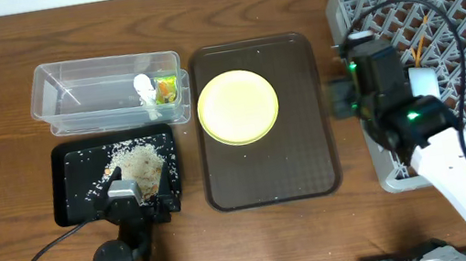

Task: Sort waste into correct bins and load items into the dishwasher rack
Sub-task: 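Reach the right gripper to the yellow plate and grasp its edge, then lift the yellow plate with the right gripper into the dish rack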

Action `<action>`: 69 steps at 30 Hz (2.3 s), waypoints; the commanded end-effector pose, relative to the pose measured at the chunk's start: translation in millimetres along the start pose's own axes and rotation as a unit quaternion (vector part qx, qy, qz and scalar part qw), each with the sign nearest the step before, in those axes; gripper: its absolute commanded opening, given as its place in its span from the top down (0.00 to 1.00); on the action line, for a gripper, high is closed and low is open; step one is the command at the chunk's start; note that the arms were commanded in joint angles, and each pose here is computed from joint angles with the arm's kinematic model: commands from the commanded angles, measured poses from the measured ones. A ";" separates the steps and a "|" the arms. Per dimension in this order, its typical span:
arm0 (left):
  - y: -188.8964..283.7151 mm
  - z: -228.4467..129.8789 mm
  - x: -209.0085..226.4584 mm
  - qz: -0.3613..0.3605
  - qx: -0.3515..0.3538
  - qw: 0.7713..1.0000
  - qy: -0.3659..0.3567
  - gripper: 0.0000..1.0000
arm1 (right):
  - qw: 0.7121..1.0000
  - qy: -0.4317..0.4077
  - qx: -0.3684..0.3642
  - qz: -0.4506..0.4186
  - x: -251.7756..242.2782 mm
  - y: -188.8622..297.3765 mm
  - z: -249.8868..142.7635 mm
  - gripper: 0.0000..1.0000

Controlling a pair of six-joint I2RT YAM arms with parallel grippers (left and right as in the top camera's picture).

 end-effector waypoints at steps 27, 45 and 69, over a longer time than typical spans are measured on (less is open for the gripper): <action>-0.8 -6.5 3.4 0.005 0.008 1.000 -0.004 0.07 | 0.968 -0.187 0.169 0.004 79.8 -164.5 -87.7 0.93; -0.8 -6.4 3.3 0.005 0.008 1.000 -0.004 0.07 | 0.942 -0.057 -0.058 -0.327 -65.1 61.9 11.3 0.99; -0.8 -6.4 3.3 0.005 0.008 1.000 -0.004 0.07 | 0.803 0.103 0.183 -0.558 -240.6 94.6 -26.7 0.99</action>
Point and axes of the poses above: each gripper's point midway between its finger pads, its own y axis back along the fingers, its own x axis along the line the jaws close on, z = x × y, the point moved 5 cm from there along y, back along the fingers, and after that the axes turned 15 degrees about y, right-handed, at the moved point
